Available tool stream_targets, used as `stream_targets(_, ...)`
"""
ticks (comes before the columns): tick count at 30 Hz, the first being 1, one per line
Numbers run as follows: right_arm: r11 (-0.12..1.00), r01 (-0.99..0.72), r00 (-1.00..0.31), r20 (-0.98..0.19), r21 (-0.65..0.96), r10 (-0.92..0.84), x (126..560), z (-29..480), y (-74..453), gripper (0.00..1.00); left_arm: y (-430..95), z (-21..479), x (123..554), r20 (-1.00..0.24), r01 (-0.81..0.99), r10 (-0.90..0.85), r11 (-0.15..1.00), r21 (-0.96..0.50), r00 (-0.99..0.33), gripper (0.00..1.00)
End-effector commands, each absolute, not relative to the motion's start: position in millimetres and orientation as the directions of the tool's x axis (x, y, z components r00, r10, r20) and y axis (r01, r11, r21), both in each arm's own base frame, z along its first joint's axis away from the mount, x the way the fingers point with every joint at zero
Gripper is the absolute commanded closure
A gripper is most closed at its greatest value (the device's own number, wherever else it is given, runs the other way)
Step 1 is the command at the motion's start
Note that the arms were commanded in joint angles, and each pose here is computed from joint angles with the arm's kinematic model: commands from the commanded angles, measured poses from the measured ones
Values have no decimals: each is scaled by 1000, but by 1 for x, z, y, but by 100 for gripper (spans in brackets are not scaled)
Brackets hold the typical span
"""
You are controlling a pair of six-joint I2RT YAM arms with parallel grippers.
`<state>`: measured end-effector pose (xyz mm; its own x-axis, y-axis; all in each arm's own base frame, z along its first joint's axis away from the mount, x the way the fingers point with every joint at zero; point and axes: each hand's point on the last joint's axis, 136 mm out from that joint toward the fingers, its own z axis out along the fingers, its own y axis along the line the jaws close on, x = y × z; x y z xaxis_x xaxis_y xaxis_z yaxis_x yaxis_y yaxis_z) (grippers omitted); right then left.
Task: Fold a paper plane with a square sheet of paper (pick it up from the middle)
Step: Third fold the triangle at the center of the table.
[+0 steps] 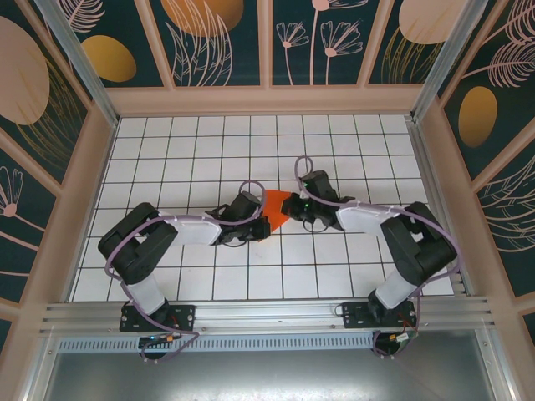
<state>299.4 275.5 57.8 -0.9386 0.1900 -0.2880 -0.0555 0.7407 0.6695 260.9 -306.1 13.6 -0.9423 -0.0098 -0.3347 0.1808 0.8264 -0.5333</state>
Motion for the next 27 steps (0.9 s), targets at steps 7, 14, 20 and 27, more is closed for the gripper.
stream_targets(7,747,22,-970,-168,664,178,289,16,291,100,-272,-13,240,-273,181,71,897,-403,-959,100)
stream_targets(14,817,114,-935,-217,565,280,308,6,231,100,-258,-31,229,-211,119,42,923,-366,-977,100)
stream_targets(20,787,29,-915,-301,616,270,316,51,244,100,-262,-28,233,-227,135,51,917,-375,-973,100)
stream_targets(27,707,-25,-956,-224,707,190,293,49,293,100,-269,-20,238,-247,140,40,905,-403,-968,100)
